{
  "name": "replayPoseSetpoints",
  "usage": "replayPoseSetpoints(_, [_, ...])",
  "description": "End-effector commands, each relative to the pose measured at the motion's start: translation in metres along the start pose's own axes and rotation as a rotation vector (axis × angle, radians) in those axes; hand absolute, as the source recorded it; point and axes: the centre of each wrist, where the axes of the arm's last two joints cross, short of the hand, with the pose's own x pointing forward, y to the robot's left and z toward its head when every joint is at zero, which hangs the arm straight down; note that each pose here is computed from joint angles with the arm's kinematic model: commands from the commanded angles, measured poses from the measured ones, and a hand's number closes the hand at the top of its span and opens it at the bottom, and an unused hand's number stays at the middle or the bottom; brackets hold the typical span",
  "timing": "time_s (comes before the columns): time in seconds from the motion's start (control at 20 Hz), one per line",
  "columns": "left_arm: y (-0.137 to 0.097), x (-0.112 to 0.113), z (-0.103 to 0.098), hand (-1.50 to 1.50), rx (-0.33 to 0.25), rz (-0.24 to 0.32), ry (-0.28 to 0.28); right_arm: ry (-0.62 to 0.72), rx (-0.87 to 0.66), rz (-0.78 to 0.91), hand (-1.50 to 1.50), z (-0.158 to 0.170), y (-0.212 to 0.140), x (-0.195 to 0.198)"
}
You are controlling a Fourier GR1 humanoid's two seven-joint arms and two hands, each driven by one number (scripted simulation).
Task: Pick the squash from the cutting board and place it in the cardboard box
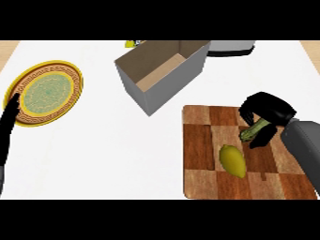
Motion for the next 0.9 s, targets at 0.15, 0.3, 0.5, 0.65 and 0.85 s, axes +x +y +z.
replayPoseSetpoints(0.15, [0.006, 0.001, 0.006, 0.00, 0.004, -0.004, 0.007, 0.545, -0.323, -0.022, 1.50, 0.015, -0.033, -0.021])
replayPoseSetpoints(0.3, [-0.011, 0.003, 0.009, 0.00, 0.007, 0.002, 0.012, 0.533, -0.399, 0.021, 1.50, 0.006, -0.053, -0.002])
replayPoseSetpoints(0.5, [0.018, -0.008, 0.000, 0.00, 0.010, 0.002, 0.002, 0.426, -0.639, 0.054, 1.50, 0.006, -0.093, 0.019])
replayPoseSetpoints(0.65, [-0.005, 0.002, 0.008, 0.00, -0.007, -0.004, 0.002, 0.345, -0.675, 0.081, 1.50, 0.003, -0.118, 0.041])
replayPoseSetpoints(0.85, [-0.005, 0.001, 0.007, 0.00, -0.015, 0.007, 0.000, 0.277, -0.644, 0.058, 1.50, 0.003, -0.131, 0.074])
